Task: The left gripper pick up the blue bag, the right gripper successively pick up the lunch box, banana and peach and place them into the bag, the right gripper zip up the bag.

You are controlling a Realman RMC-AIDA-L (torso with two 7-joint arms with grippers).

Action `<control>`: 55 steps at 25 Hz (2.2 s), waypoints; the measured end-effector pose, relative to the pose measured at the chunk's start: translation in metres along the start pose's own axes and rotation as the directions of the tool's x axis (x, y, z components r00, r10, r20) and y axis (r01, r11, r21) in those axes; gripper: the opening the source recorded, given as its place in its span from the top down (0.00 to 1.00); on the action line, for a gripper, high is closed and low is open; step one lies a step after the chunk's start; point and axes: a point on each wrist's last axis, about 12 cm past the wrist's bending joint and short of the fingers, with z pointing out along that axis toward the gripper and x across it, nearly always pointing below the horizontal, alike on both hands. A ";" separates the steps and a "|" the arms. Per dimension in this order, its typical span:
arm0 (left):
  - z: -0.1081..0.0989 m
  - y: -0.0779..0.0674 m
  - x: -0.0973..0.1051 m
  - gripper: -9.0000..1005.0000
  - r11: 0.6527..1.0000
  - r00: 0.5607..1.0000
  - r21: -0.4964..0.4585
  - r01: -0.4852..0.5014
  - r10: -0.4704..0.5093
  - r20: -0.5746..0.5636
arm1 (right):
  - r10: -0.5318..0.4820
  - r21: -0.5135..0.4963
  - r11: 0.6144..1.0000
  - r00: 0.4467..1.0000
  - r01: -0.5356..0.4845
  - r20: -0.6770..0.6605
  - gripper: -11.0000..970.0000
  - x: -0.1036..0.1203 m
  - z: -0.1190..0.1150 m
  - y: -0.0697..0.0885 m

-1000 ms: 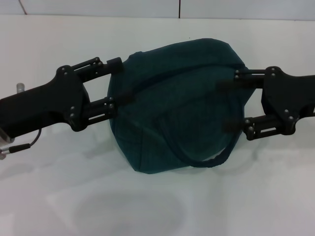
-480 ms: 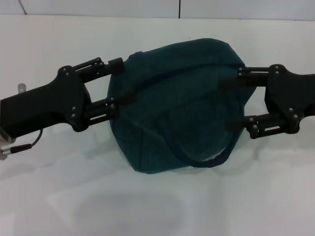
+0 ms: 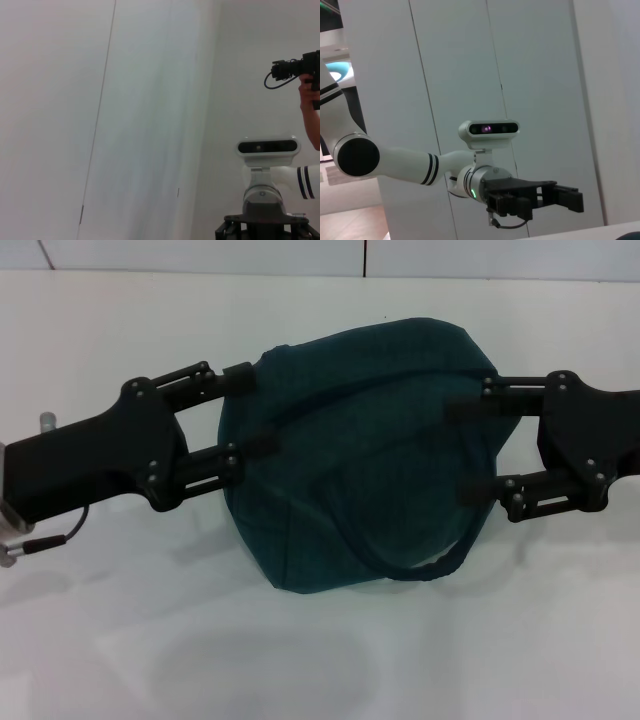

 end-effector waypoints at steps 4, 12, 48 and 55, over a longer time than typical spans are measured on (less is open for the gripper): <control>0.001 0.000 0.001 0.32 1.000 1.000 0.003 0.007 -0.007 0.001 | 0.000 0.003 1.000 1.000 0.000 -0.001 0.17 0.000 0.000 0.000; 0.003 0.001 0.001 0.32 1.000 1.000 0.008 0.007 -0.007 0.002 | 0.001 0.004 1.000 1.000 -0.001 0.000 0.17 0.001 0.000 0.000; 0.009 0.002 0.003 0.32 1.000 1.000 0.026 0.015 -0.015 0.001 | 0.022 0.013 1.000 1.000 -0.022 0.019 0.17 0.004 -0.002 0.001; 0.010 0.001 0.004 0.32 0.999 1.000 0.030 0.018 -0.018 -0.004 | 0.026 0.015 1.000 0.999 -0.026 0.021 0.17 0.005 -0.003 0.001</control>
